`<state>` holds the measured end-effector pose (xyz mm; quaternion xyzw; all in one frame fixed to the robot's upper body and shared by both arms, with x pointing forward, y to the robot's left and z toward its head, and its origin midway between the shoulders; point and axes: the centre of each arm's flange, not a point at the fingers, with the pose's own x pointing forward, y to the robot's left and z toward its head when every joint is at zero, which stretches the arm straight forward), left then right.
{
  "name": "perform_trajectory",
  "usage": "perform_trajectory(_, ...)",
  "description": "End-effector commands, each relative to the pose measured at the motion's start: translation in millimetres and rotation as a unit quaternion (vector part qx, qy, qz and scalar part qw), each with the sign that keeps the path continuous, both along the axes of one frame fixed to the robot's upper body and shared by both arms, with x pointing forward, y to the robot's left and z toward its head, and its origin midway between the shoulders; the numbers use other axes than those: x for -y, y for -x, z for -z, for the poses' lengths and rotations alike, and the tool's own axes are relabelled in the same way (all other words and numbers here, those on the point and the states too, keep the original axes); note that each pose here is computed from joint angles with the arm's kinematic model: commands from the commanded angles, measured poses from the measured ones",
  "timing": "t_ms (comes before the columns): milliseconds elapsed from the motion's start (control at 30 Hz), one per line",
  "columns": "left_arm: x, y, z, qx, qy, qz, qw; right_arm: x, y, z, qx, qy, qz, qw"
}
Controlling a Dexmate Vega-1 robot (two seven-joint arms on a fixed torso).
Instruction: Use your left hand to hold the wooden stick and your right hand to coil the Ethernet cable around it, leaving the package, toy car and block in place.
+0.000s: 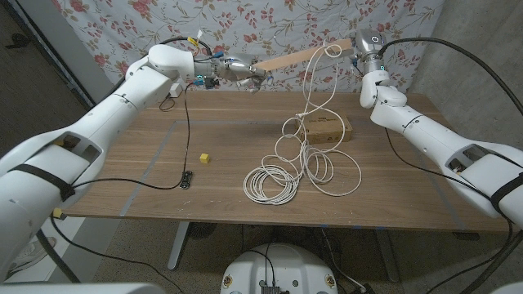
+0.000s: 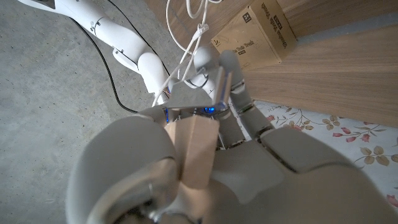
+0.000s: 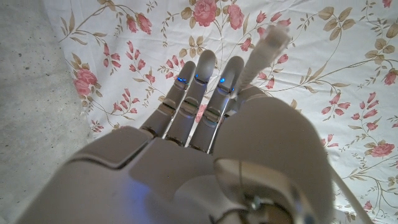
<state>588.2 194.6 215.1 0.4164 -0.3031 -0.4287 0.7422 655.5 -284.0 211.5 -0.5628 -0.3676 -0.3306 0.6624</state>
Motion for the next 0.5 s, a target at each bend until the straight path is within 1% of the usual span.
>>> perform_trajectory(33, 2.4, -0.7, -0.7, 0.014, 0.028, -0.002, 1.0, -1.4, -4.2, 27.8, -0.013, -0.012, -0.025, 0.9995)
perform_trajectory(167, 6.3, -1.7, -1.2, 0.014, 0.029, 0.001, 0.999, -1.8, -7.5, 44.5, -0.022, -0.02, -0.035, 0.9989)
perform_trajectory(200, 8.0, -2.2, -1.6, 0.016, 0.03, 0.0, 0.999, -1.4, -8.7, 53.4, -0.028, -0.027, -0.042, 0.9984)
perform_trajectory(300, 11.5, -4.2, -2.6, 0.013, 0.023, -0.003, 1.0, -2.4, -8.2, 68.4, -0.032, -0.039, -0.048, 0.9975)
perform_trajectory(500, 21.0, -16.8, -6.5, -0.002, -0.009, -0.026, 1.0, -8.1, -4.8, 103.5, -0.039, -0.064, -0.071, 0.9946)
